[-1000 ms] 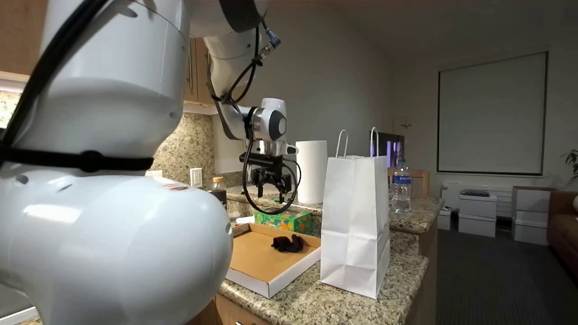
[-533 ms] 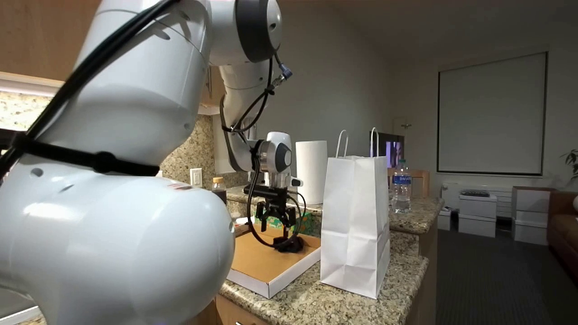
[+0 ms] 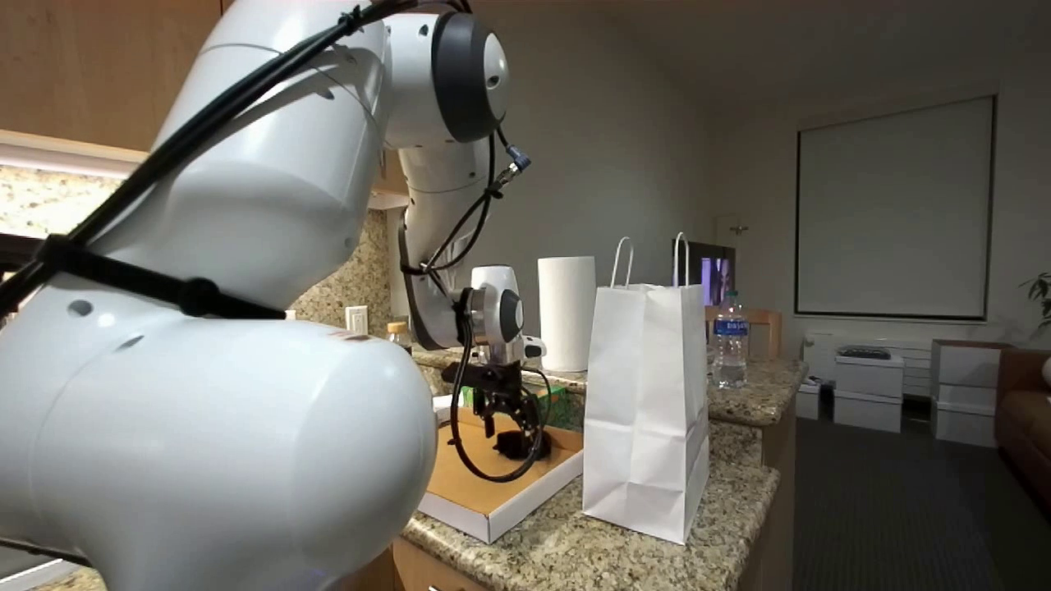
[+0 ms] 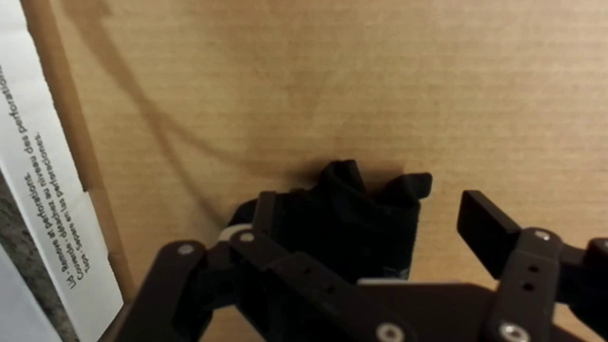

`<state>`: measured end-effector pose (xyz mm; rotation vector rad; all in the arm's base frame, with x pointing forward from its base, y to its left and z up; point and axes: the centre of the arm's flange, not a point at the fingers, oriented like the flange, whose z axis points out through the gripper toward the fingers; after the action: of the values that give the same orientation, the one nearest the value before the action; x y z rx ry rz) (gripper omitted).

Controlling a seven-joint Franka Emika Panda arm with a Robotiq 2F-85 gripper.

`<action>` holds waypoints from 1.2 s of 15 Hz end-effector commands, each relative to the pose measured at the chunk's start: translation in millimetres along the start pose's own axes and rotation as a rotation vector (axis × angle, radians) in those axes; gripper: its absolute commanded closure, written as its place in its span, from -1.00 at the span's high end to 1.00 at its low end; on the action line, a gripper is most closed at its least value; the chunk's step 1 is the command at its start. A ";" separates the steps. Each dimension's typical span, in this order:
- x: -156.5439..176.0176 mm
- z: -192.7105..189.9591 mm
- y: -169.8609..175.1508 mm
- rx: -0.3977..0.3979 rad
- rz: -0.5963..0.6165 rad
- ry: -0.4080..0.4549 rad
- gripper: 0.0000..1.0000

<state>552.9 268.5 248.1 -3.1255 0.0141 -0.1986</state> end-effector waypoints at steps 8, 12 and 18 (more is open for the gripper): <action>-2.5 2.7 9.6 -0.099 0.033 0.038 -0.59; -5.8 -10.1 10.2 -0.104 0.025 0.063 -0.85; -27.4 -81.9 10.8 -0.085 -0.044 0.131 -0.79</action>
<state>550.3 265.3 278.1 -3.1938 -0.0161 -0.3602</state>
